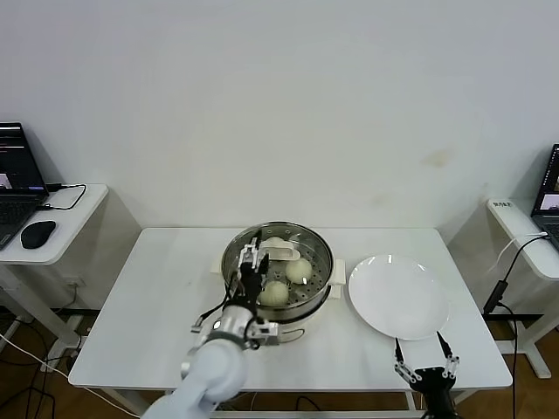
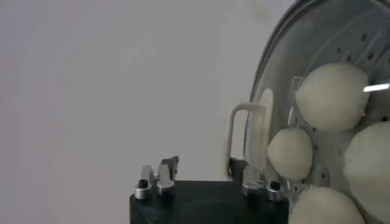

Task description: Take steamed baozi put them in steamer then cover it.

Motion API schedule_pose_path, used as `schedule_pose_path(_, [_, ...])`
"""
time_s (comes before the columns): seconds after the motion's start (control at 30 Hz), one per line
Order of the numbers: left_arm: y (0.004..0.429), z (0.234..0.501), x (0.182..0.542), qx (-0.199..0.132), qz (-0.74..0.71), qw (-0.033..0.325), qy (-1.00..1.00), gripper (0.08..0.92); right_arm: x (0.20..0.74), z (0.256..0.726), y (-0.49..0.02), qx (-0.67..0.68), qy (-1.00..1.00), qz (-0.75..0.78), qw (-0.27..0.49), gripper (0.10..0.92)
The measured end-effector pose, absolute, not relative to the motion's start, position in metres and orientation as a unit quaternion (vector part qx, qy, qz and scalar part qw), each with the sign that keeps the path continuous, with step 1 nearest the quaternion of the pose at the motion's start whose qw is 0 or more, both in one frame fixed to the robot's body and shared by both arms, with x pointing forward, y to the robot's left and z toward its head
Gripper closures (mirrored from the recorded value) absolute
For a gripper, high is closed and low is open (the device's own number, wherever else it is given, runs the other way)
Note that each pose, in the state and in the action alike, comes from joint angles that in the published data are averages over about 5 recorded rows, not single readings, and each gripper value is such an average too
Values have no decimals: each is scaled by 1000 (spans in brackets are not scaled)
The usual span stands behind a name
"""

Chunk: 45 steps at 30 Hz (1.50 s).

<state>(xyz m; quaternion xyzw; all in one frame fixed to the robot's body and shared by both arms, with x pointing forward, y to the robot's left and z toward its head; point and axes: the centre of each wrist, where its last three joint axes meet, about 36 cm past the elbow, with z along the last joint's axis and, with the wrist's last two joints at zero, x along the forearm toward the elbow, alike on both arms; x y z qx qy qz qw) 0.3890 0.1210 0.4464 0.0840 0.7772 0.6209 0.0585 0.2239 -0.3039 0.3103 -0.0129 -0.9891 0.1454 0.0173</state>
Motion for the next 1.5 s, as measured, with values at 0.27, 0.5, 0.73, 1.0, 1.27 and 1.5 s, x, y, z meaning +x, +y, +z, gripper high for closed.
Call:
schedule_pose_path(0.27, [152, 449, 337, 118, 479, 68, 867, 177, 224, 311, -312, -3, -989, 144, 17, 200])
schedule_pose_path(0.5, [186, 440, 304, 87, 289, 76, 950, 177, 225, 315, -319, 10, -990, 140, 18, 200])
schedule_pose_path(0.73, [210, 426, 273, 35, 152, 40, 987, 177, 224, 323, -324, 30, -992, 119, 21, 200])
schedule_pose_path(1.0, [229, 401, 239, -12, 70, -1, 997, 177, 220, 332, -319, 54, -995, 83, 32, 200])
schedule_pose_path(1.27, [240, 380, 210, -32, 33, -32, 998, 177, 214, 336, -313, 68, -995, 65, 42, 200])
schedule_pose_path(1.5, [243, 372, 198, -33, 22, -40, 998, 177, 212, 338, -309, 76, -995, 55, 44, 200])
